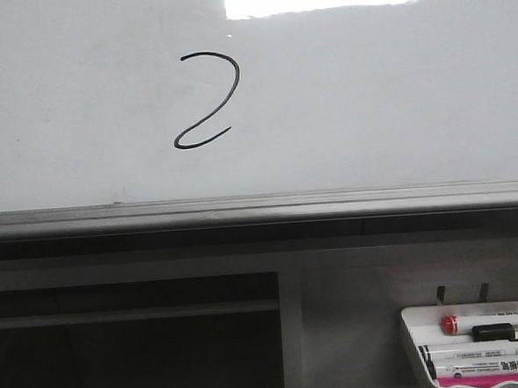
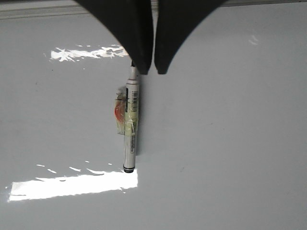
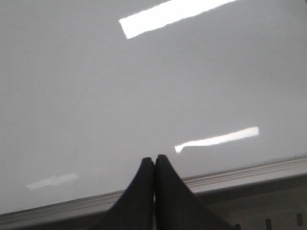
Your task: Write number 2 on whiteboard
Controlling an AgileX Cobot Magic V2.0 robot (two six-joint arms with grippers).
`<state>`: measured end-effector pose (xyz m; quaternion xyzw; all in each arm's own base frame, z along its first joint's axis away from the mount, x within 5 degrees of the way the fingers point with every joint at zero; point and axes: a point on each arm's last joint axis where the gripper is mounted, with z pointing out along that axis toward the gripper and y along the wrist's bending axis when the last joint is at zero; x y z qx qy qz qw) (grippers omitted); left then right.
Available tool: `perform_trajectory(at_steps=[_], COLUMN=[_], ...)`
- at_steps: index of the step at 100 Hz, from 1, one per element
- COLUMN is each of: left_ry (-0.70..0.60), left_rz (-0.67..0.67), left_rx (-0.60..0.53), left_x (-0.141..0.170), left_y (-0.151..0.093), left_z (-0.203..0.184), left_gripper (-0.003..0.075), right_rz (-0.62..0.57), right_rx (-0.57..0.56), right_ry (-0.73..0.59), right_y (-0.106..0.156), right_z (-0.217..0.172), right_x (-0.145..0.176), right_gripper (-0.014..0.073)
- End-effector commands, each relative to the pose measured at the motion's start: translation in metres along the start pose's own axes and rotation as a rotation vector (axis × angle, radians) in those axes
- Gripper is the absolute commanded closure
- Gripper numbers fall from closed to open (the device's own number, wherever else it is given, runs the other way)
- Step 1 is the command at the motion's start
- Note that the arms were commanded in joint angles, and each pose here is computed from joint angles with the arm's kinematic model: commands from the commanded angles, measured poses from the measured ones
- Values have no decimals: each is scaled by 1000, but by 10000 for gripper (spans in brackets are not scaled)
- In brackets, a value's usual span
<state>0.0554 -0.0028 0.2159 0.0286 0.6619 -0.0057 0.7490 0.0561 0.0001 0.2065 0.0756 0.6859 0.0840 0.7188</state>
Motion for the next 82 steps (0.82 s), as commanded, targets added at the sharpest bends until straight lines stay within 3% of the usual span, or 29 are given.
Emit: perform_trajectory(at_steps=[1, 22, 31, 82], left_ry=[-88, -88, -88, -88], left_rz=[-18, -18, -18, -18], left_rx=[-10, -10, -10, -10], left_x=[-5, -5, -5, -5], left_y=[1, 1, 1, 1], left_z=[-2, -2, -2, -2], left_gripper=[740, 740, 740, 740], right_rz=[-26, -284, -215, -214], right_rx=[-23, -7, -6, -6], right_ry=[-64, -64, -64, -64], right_y=[1, 0, 0, 0], right_z=[-1, -1, -1, -1], right_x=[1, 1, 1, 1], right_gripper=[668, 668, 668, 668])
